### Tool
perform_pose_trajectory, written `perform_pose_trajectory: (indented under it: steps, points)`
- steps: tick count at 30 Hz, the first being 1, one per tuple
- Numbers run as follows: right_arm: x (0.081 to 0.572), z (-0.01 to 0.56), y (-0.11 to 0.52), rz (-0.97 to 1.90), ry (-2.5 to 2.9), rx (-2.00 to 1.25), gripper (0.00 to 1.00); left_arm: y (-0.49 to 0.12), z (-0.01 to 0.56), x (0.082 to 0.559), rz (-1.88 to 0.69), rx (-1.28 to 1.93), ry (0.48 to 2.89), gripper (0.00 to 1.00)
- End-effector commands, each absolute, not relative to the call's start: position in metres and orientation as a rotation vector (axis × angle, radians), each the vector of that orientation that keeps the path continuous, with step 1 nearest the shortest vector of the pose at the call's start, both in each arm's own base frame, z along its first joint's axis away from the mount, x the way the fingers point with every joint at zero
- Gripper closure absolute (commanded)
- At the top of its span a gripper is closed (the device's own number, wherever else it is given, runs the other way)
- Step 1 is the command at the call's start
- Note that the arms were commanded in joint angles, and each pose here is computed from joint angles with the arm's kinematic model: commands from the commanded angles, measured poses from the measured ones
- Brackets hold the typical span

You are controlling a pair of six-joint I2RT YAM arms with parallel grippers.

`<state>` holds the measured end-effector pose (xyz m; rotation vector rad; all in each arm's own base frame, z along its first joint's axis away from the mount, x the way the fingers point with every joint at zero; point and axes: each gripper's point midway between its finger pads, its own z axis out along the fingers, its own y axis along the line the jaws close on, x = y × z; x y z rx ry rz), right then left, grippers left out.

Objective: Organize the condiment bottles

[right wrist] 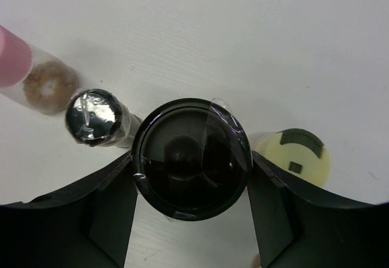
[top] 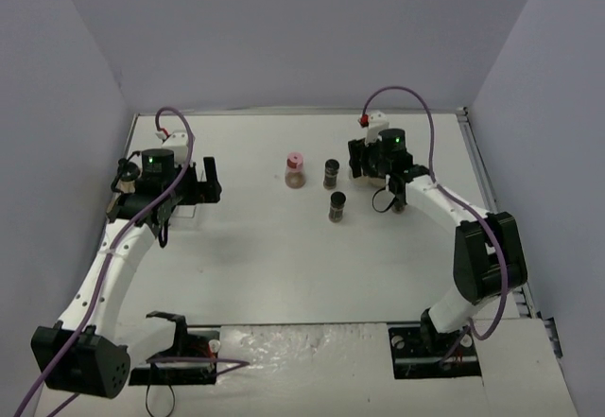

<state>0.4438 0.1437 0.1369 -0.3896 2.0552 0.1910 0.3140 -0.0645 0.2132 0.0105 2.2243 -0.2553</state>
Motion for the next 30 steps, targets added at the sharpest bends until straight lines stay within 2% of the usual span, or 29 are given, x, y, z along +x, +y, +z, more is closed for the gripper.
perform_pose_trajectory:
  steps: [1, 3, 6, 13, 17, 24, 28, 30]
  points:
    - [0.437, 0.268, 0.16, 0.175, 1.771, -0.417, 0.96, -0.066, 0.232, 0.322, -0.255, 0.028, 2.157, 0.03]
    - [0.42, 0.297, 0.182, 0.217, 1.728, -0.476, 0.98, -0.066, 0.232, 0.322, -0.256, 0.028, 2.157, 0.03]
    - [0.399, 0.311, 0.225, 0.312, 1.697, -0.576, 0.98, -0.066, 0.232, 0.323, -0.252, 0.028, 2.156, 0.03]
    - [0.365, 0.276, 0.338, 0.514, 1.687, -0.792, 0.98, -0.06, 0.232, 0.322, -0.222, 0.017, 2.154, 0.03]
    - [0.352, 0.234, 0.391, 0.613, 1.687, -0.876, 0.99, -0.056, 0.234, 0.322, -0.196, 0.007, 2.143, 0.03]
    - [0.341, 0.178, 0.423, 0.667, 1.722, -0.935, 0.97, -0.061, 0.238, 0.323, -0.227, 0.024, 2.12, 0.03]
    - [0.337, 0.159, 0.421, 0.66, 1.743, -0.943, 0.93, -0.065, 0.239, 0.323, -0.253, 0.036, 2.111, 0.03]
    - [0.335, 0.153, 0.419, 0.658, 1.752, -0.948, 0.86, -0.069, 0.24, 0.323, -0.277, 0.05, 2.107, 0.03]
